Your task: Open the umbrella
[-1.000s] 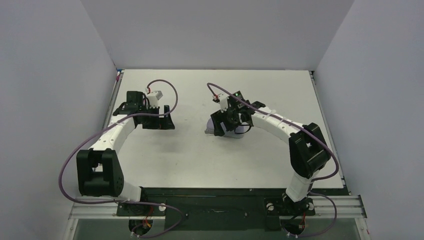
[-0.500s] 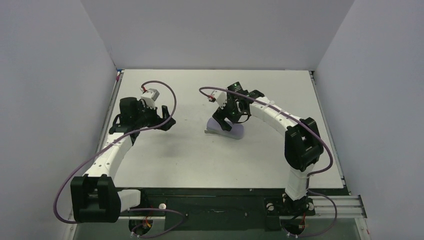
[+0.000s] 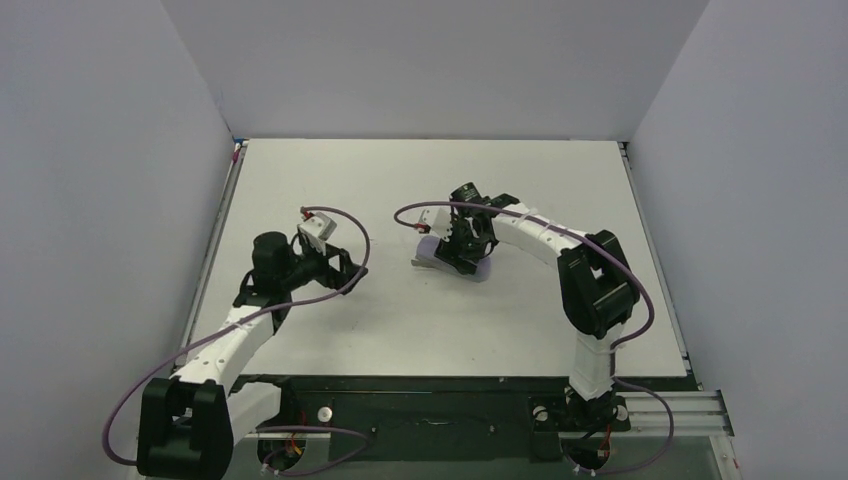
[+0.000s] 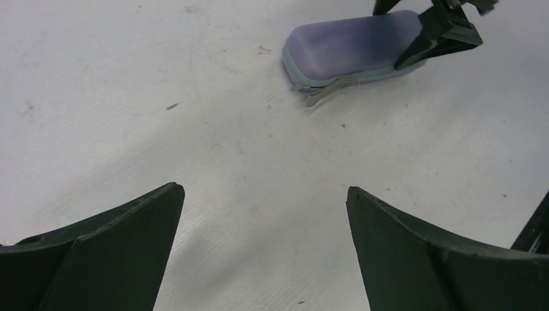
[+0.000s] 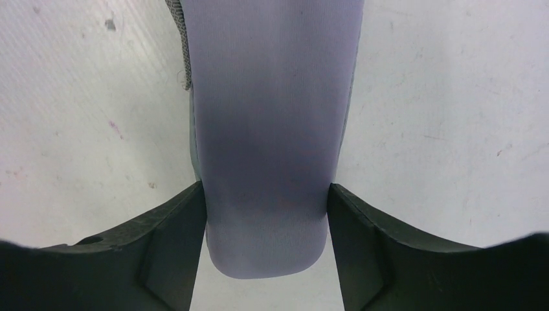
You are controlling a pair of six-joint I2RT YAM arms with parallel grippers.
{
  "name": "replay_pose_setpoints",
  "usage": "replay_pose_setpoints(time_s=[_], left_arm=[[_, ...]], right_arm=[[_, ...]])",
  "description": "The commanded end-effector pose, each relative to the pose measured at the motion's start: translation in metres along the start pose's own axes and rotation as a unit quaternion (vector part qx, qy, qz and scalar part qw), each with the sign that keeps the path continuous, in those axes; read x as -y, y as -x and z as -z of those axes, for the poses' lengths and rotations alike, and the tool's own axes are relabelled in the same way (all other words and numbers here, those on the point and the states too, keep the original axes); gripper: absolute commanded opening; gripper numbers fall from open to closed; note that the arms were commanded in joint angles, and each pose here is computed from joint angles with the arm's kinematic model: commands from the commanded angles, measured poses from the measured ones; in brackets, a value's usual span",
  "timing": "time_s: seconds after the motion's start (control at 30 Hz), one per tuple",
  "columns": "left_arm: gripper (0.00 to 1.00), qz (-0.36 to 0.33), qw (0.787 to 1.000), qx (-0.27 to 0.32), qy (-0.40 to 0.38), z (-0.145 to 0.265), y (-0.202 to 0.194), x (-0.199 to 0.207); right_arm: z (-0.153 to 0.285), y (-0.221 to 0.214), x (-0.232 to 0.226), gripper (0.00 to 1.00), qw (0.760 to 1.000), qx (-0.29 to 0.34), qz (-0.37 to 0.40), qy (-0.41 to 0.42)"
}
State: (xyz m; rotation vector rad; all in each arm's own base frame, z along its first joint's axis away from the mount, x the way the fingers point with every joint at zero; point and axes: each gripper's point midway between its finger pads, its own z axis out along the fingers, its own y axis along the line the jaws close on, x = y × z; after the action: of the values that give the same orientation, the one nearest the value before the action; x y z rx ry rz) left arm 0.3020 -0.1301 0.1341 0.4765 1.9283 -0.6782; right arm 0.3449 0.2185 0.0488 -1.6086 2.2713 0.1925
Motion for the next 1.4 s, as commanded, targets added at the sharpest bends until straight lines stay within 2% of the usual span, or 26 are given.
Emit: replay_pose_setpoints(time_s=[0.0, 0.1, 0.23, 0.37, 0.63, 0.9, 0.97, 1.0, 1.07, 1.2, 1.37], left_arm=[[0.97, -0.112, 0.991, 0.057, -0.051, -0.007, 0.01, 0.038], [1.0, -0.156, 0.982, 0.066, -0.084, -0.015, 0.004, 0.071], [0.9, -0.17, 0.975, 0.091, -0.112, -0.024, 0.005, 0.101], [0.84, -0.155, 0.977, 0.08, -0.119, -0.047, -0.014, 0.122], [0.67, -0.129, 0.983, 0.062, -0.112, -0.081, -0.047, 0.147], [0.55, -0.158, 0.977, 0.065, -0.125, -0.104, -0.06, 0.152], [0.53, -0.165, 0.976, 0.067, -0.125, -0.111, -0.062, 0.151], [0.52, -0.168, 0.975, 0.074, -0.127, -0.113, -0.06, 0.152], [0.51, -0.176, 0.972, 0.076, -0.134, -0.117, -0.062, 0.155], [0.51, -0.183, 0.97, 0.075, -0.142, -0.119, -0.066, 0.156], [0.5, -0.18, 0.972, 0.077, -0.133, -0.125, -0.068, 0.153]], right_arm=[[0.008, -0.036, -0.022, 0.53, 0.997, -0.032, 0.066, 0.024], [0.011, -0.052, -0.037, 0.5, 0.993, -0.032, 0.106, 0.041], [0.017, -0.069, -0.047, 0.47, 0.987, -0.031, 0.147, 0.048], [0.025, -0.083, -0.052, 0.47, 0.983, -0.024, 0.175, 0.049], [0.024, -0.098, -0.056, 0.45, 0.983, -0.01, 0.178, 0.054], [0.026, -0.107, -0.058, 0.44, 0.984, -0.001, 0.168, 0.063], [0.026, -0.107, -0.058, 0.51, 0.985, 0.0, 0.162, 0.063], [0.027, -0.105, -0.058, 0.6, 0.986, 0.003, 0.154, 0.064], [0.031, -0.101, -0.056, 0.7, 0.988, 0.014, 0.138, 0.061], [0.049, -0.09, -0.049, 0.79, 0.991, 0.042, 0.117, 0.044], [0.055, -0.099, -0.044, 0.82, 0.993, 0.033, 0.105, 0.036]])
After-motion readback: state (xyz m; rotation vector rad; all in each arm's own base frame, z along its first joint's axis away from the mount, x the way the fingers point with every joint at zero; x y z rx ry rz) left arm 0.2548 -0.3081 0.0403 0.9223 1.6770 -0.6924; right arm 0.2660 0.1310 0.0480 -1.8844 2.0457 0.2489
